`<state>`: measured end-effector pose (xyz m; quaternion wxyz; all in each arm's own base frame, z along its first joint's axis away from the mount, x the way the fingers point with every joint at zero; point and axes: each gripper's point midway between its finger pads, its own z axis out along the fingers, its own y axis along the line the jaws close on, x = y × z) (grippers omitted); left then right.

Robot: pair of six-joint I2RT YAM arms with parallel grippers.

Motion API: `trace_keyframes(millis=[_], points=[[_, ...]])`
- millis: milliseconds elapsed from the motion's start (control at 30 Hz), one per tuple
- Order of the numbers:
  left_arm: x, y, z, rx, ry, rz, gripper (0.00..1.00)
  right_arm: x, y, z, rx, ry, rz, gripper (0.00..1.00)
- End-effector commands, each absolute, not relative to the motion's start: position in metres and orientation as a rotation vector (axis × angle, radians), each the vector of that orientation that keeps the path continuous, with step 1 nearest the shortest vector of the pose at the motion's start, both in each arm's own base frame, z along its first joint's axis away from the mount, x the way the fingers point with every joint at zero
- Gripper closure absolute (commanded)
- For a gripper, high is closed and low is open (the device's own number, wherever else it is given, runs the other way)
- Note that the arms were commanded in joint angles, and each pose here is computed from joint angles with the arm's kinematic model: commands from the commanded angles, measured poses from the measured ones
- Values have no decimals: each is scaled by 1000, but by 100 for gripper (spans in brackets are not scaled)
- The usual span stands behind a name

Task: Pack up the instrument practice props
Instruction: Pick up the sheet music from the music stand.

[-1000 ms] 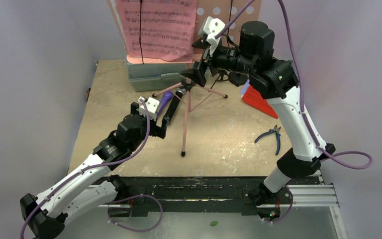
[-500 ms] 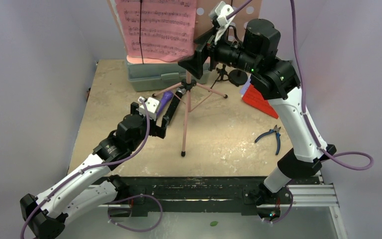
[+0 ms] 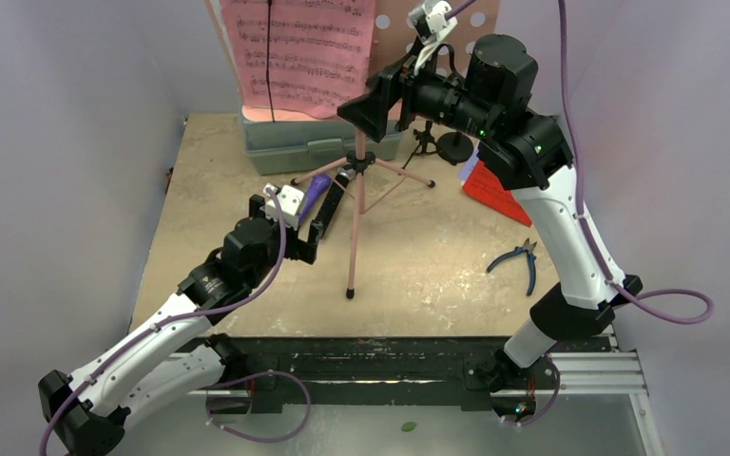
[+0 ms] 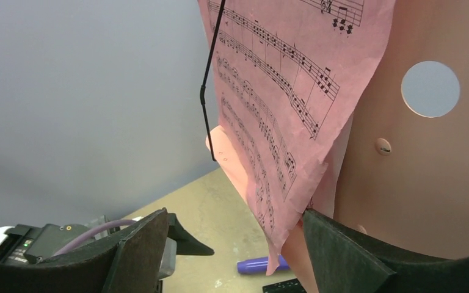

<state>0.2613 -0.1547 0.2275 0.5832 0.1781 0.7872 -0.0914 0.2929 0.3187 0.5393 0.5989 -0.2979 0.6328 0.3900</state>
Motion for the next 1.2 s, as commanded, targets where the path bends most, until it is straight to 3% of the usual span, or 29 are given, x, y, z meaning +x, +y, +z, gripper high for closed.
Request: trace_keyframes(millis=[0,133,467,733,1167], points=[[264,-156,234,421,1808,-221,4,285,320,557,-678,1418,962,19],[264,-156,234,422,1809,-222,4,290,319,559,-658,1419,971,27],[264,-156,234,420,1810,-223,4,306,322,563,-621,1411,978,28],[265,-156,233,422,1812,-226,5,302,326,571,-674,1363,982,47],[265,-156,232,422,1815,-229,5,319,326,581,-642,1322,919,56]])
